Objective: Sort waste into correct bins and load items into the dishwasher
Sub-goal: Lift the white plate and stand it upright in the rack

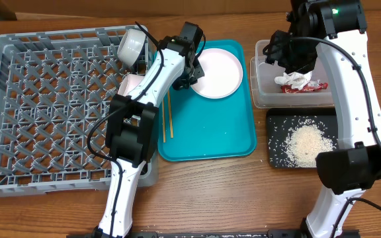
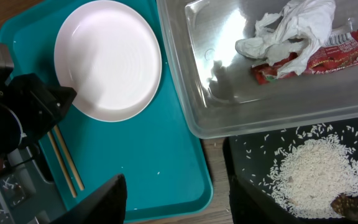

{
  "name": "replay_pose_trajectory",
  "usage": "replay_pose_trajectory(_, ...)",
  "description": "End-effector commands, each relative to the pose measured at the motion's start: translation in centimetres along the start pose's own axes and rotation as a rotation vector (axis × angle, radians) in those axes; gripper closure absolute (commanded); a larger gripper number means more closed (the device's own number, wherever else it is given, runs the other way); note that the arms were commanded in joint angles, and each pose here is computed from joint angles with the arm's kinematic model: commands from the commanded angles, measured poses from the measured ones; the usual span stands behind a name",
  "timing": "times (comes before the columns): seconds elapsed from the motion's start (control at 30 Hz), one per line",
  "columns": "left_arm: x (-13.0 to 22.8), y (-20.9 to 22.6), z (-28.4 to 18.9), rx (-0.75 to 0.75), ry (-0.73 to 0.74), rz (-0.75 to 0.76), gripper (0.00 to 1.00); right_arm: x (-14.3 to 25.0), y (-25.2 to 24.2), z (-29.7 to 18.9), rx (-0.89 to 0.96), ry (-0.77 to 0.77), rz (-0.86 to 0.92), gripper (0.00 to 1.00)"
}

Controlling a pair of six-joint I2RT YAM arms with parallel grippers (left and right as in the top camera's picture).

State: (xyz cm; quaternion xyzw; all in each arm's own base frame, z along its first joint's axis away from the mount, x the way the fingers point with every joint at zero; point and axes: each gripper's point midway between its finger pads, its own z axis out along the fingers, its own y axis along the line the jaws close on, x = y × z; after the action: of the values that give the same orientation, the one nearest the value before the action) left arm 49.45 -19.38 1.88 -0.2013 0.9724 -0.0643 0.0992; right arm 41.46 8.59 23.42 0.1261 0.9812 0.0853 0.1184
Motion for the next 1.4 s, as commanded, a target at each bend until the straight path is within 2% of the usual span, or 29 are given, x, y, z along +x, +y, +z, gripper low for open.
replay_pose_trajectory(0.0, -0.7, 0.7, 0.0, -0.061, -0.053, 0.068, 0.96, -0.3, 0.4, -0.8, -0.012, -0.026, -0.01, 0.45)
replay_pose_trajectory(0.2, -2.2, 0.3, -3.2, -0.04, -0.102, 0.211, 0.96, -0.3, 0.4, -0.8, -0.012, -0.026, -0.01, 0.45)
replay_pose_trajectory(0.37, -5.9, -0.1, -12.1, -0.063, -0.287, 0.386, 0.96, -0.3, 0.4, -0.8, -0.012, -0.027, -0.011, 0.45)
replay_pose_trajectory(0.6, -9.7, 4.4, -27.0, -0.322, -0.62, 0.455, 0.96, -0.6, 0.6, -0.8, -0.019, -0.041, -0.011, 0.44)
replay_pose_trajectory(0.7, -10.4, 7.1, -32.5, -0.469, -0.725, 0.493, 0.96, -0.7, 0.6, -0.8, -0.021, -0.043, -0.012, 0.44)
replay_pose_trajectory(0.8, -10.7, 9.4, -35.6, -0.632, -0.759, 0.537, 0.96, -0.7, 0.6, -0.8, -0.02, -0.042, -0.011, 0.44)
replay_pose_trajectory(1.0, -12.0, 14.0, -36.3, -0.916, -0.665, 0.604, 0.96, -0.6, 0.6, -0.8, -0.019, -0.038, -0.011, 0.44)
replay_pose_trajectory(1.37, -15.7, 21.2, -32.4, -1.08, -0.513, 0.503, 0.96, -0.4, 0.4, -0.8, -0.014, -0.029, -0.01, 0.44)
